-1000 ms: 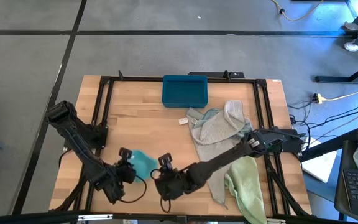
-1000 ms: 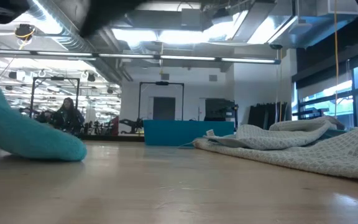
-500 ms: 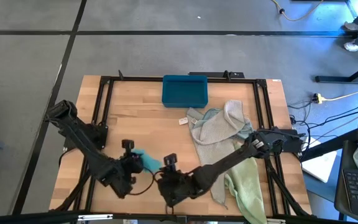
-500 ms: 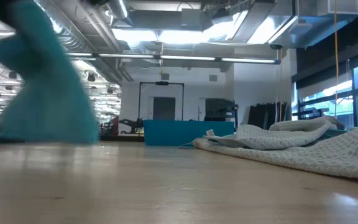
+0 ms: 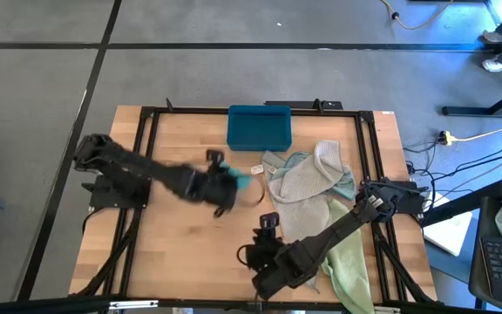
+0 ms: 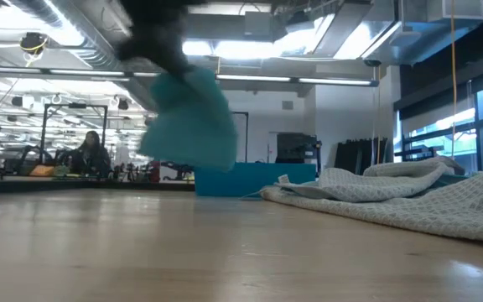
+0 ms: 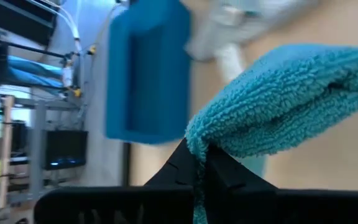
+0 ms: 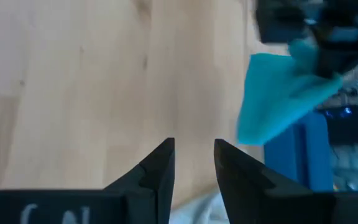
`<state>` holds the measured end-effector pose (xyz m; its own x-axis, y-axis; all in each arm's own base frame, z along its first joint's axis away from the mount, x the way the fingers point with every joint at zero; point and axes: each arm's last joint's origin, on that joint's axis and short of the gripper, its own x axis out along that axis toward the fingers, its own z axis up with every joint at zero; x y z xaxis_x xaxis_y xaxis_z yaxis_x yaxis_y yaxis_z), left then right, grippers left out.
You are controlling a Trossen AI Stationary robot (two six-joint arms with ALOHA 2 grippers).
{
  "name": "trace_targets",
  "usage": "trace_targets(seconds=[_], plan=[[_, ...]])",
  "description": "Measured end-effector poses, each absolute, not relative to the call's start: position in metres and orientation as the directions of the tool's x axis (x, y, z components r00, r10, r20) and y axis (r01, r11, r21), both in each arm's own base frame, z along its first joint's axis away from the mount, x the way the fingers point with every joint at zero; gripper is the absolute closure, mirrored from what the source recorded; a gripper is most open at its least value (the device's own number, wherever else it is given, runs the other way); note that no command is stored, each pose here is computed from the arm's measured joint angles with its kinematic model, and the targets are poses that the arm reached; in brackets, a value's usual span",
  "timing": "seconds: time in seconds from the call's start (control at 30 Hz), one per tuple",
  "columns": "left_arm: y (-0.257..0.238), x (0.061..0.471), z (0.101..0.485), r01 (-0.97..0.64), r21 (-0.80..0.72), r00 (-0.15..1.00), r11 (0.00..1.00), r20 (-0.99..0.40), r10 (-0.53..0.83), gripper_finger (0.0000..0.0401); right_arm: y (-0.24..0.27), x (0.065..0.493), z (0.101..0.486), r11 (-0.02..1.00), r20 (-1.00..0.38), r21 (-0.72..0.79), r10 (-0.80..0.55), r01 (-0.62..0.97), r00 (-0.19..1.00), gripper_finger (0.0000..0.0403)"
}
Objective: Fold microfiber towels
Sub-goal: Put the folded blue towel into the blue bin
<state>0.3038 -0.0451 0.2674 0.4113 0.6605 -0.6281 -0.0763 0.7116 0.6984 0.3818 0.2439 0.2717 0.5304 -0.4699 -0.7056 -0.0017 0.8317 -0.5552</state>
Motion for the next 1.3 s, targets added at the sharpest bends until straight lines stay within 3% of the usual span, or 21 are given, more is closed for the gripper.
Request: trace_targets(seconds=[0.23, 0.37, 0.53, 0.63, 0.77, 0.97, 1.3], plan=[[0.061, 0.332, 0.3, -0.101, 0.633, 0.514, 0.767, -0.627, 0.585, 0.0401, 0.239, 0.372, 0.27, 0.823, -0.716, -0.566, -0.523, 0.056, 0.462, 0.0288], [0.121, 0.325, 0.314, -0.105, 0.67, 0.549, 0.735, -0.577, 0.604, 0.0401, 0.237, 0.368, 0.27, 0.818, -0.718, -0.568, -0.547, 0.092, 0.431, 0.0288], [0.175, 0.306, 0.312, -0.029, 0.56, 0.659, 0.828, -0.612, 0.437, 0.0401, 0.232, 0.361, 0.263, 0.767, -0.678, -0.628, -0.623, 0.132, 0.391, 0.0288], [0.198, 0.304, 0.297, -0.053, 0.525, 0.633, 0.85, -0.641, 0.435, 0.0401, 0.229, 0.359, 0.255, 0.716, -0.626, -0.684, -0.674, 0.14, 0.391, 0.0288], [0.218, 0.313, 0.273, -0.052, 0.539, 0.602, 0.841, -0.655, 0.457, 0.0401, 0.226, 0.358, 0.243, 0.652, -0.555, -0.744, -0.726, 0.15, 0.405, 0.0288], [0.226, 0.331, 0.234, 0.027, 0.543, 0.559, 0.839, -0.704, 0.438, 0.0401, 0.216, 0.357, 0.227, 0.632, -0.537, -0.74, -0.762, 0.23, 0.362, 0.0288], [0.212, 0.338, 0.237, -0.137, 0.464, 0.538, 0.875, -0.707, 0.459, 0.0401, 0.213, 0.353, 0.213, 0.612, -0.52, -0.738, -0.784, 0.283, 0.339, 0.0288]])
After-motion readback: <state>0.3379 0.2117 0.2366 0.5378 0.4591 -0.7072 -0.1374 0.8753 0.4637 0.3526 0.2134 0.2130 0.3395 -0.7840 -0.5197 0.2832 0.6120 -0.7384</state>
